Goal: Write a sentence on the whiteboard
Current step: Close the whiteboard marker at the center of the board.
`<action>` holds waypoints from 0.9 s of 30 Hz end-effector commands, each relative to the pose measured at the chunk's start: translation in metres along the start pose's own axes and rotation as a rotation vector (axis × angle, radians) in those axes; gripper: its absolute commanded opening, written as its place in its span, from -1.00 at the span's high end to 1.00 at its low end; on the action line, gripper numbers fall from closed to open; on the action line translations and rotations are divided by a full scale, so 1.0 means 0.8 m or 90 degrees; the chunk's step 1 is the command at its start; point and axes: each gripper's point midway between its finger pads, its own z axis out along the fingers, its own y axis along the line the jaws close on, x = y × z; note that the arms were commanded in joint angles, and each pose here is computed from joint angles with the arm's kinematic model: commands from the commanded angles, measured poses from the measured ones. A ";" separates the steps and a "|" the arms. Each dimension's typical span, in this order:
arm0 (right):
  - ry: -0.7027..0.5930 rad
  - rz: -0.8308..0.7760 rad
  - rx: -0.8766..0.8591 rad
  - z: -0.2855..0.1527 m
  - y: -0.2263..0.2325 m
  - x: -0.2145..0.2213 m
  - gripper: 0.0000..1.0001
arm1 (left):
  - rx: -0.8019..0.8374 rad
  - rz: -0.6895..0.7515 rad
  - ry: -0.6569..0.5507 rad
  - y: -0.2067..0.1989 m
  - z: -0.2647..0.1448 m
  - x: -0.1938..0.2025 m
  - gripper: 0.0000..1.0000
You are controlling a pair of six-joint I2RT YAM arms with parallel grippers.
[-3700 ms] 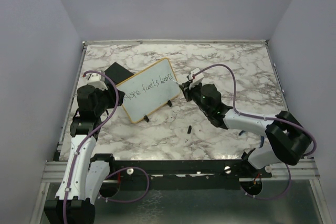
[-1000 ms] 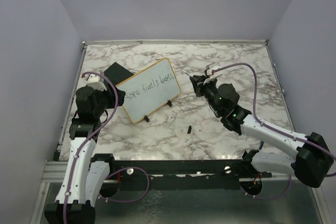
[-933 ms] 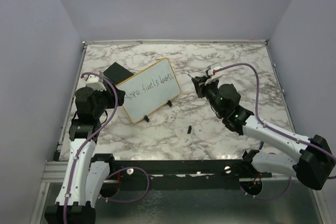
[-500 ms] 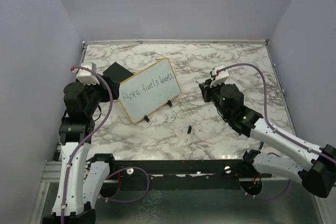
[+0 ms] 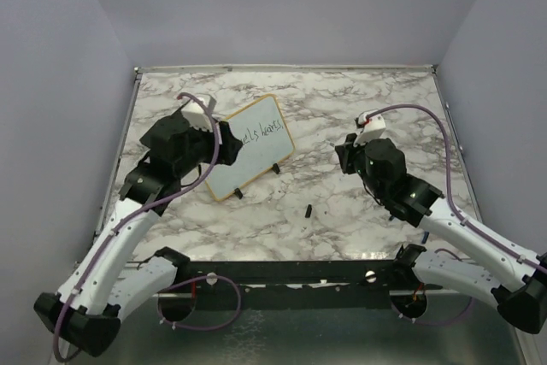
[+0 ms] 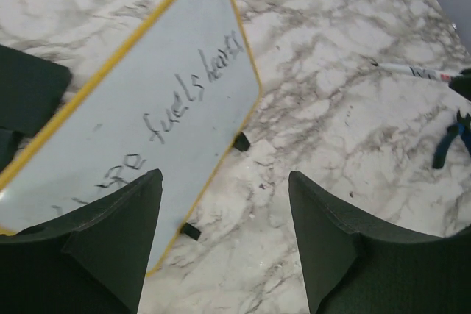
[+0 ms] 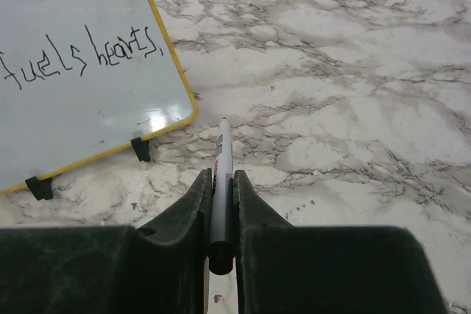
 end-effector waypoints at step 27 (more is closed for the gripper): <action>0.033 0.065 0.131 -0.020 -0.076 0.046 0.99 | 0.066 0.066 0.216 -0.251 0.079 0.315 -0.40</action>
